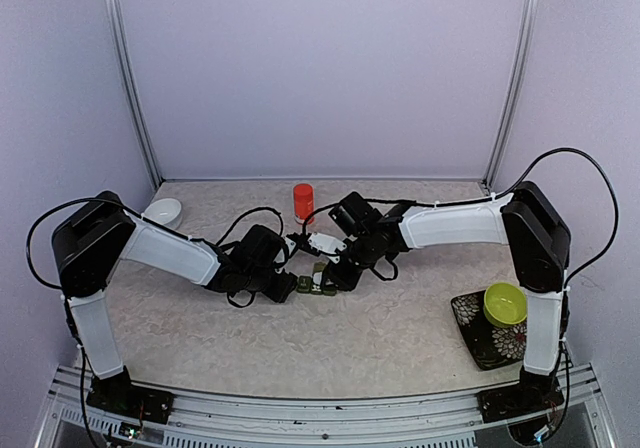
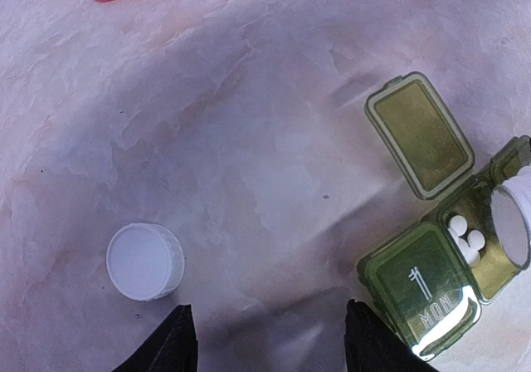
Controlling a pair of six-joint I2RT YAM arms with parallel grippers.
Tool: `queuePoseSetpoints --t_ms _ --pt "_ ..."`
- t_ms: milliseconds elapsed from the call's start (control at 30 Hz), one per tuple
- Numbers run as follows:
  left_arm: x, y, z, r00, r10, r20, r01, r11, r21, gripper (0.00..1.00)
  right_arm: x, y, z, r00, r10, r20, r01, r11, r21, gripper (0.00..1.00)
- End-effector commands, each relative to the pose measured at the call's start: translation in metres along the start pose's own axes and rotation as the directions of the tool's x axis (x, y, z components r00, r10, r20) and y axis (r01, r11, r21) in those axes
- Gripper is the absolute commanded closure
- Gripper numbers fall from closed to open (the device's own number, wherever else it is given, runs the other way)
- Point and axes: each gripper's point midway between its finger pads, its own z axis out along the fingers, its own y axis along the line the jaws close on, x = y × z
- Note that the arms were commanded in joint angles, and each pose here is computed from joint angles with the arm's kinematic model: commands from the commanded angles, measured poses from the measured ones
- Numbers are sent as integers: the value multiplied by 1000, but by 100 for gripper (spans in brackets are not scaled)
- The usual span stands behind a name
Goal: Sort the pills into containers
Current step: Pour the pill into the compartment of the pill container.
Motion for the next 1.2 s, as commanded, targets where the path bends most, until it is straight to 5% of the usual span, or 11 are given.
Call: queuePoseSetpoints --t_ms 0,800,1167 --pt "5 3 -1 1000 -5 -2 5 1000 -13 40 -4 6 -1 999 -18 27 18 1000 -2 100" --pt "0 19 -10 1000 -26 15 26 999 -35 40 -15 13 -25 984 -30 173 30 1000 4 100" --pt "-7 21 -20 999 -30 37 31 999 -39 37 -34 20 -55 906 -52 421 44 999 29 100"
